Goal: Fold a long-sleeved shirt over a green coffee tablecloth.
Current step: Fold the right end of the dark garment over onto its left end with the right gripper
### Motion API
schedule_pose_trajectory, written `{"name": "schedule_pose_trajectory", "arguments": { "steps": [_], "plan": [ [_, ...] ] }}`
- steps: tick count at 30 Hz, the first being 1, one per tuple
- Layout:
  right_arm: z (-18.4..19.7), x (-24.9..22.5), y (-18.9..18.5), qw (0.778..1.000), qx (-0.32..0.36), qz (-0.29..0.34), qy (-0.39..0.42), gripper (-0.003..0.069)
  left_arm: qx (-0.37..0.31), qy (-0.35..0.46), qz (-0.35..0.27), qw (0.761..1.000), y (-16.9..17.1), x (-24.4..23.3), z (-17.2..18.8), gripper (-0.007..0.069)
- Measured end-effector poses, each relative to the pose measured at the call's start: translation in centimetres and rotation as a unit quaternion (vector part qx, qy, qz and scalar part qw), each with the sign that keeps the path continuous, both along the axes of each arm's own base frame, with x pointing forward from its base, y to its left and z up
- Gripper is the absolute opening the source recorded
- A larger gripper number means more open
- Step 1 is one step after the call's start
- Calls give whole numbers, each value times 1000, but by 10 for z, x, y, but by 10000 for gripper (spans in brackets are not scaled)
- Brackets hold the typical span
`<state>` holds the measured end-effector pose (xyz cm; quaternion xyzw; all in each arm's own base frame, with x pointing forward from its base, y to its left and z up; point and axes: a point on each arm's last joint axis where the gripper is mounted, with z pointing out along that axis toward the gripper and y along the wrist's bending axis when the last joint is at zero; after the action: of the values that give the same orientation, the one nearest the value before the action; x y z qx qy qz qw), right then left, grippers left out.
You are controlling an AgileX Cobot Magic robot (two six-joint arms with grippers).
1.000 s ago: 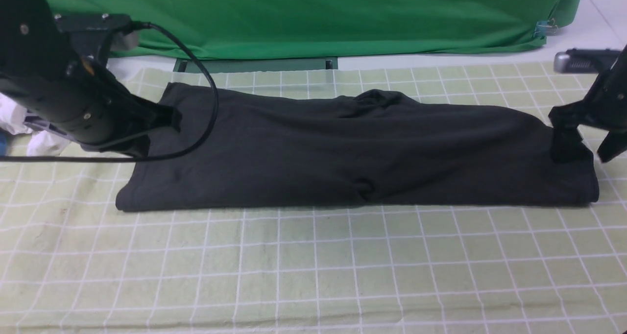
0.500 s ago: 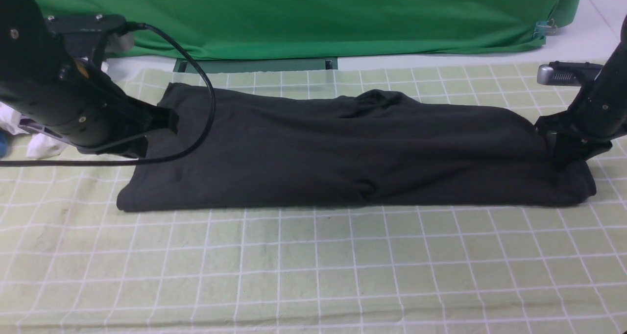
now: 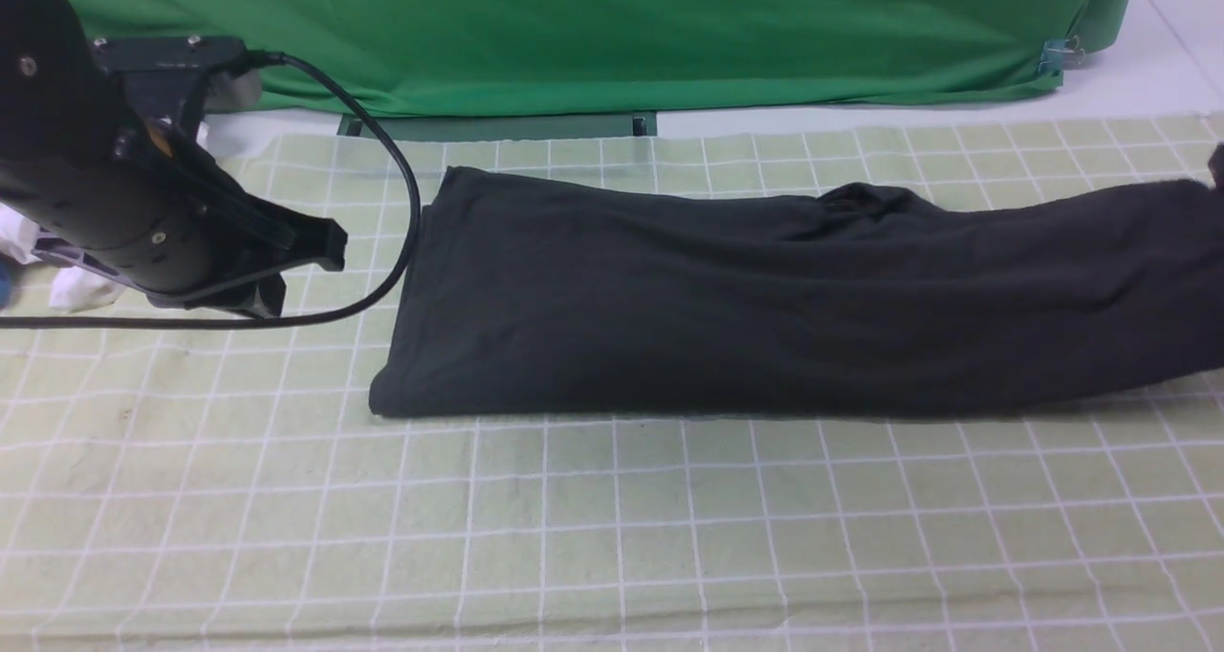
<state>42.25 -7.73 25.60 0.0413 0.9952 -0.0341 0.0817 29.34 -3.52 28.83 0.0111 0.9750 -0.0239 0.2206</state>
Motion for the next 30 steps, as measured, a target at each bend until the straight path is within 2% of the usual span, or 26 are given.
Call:
{"name": "schedule_pose_trajectory", "arguments": {
  "steps": [3, 6, 9, 13, 14, 16, 25, 30],
  "plan": [
    [20, 4, 27, 999, 28, 20, -34, 74, 0, 0, 0, 1000, 0, 0, 0, 11],
    [42, 9, 80, 991, 91, 63, -72, 74, 0, -1, 0, 1000, 0, 0, 0, 11],
    [47, 8, 125, 983, 131, 104, -80, 74, 0, -1, 0, 1000, 0, 0, 0, 11],
    [52, 1, 200, 961, 194, 167, -106, 74, -1, -2, 2, 1000, 0, -1, 1, 11],
    [52, 1, 201, 961, 197, 165, -107, 74, -2, -2, 3, 1000, 0, -1, 2, 11],
    [53, -6, 245, 943, 244, 195, -116, 74, -6, -8, 10, 1000, 0, -4, 7, 11],
    [46, -13, 335, 905, 319, 254, -124, 74, -13, -66, 13, 998, 3, -22, 43, 11],
    [42, -14, 376, 882, 359, 278, -127, 74, -13, -68, 14, 997, 4, -30, 50, 11]
  ]
}}
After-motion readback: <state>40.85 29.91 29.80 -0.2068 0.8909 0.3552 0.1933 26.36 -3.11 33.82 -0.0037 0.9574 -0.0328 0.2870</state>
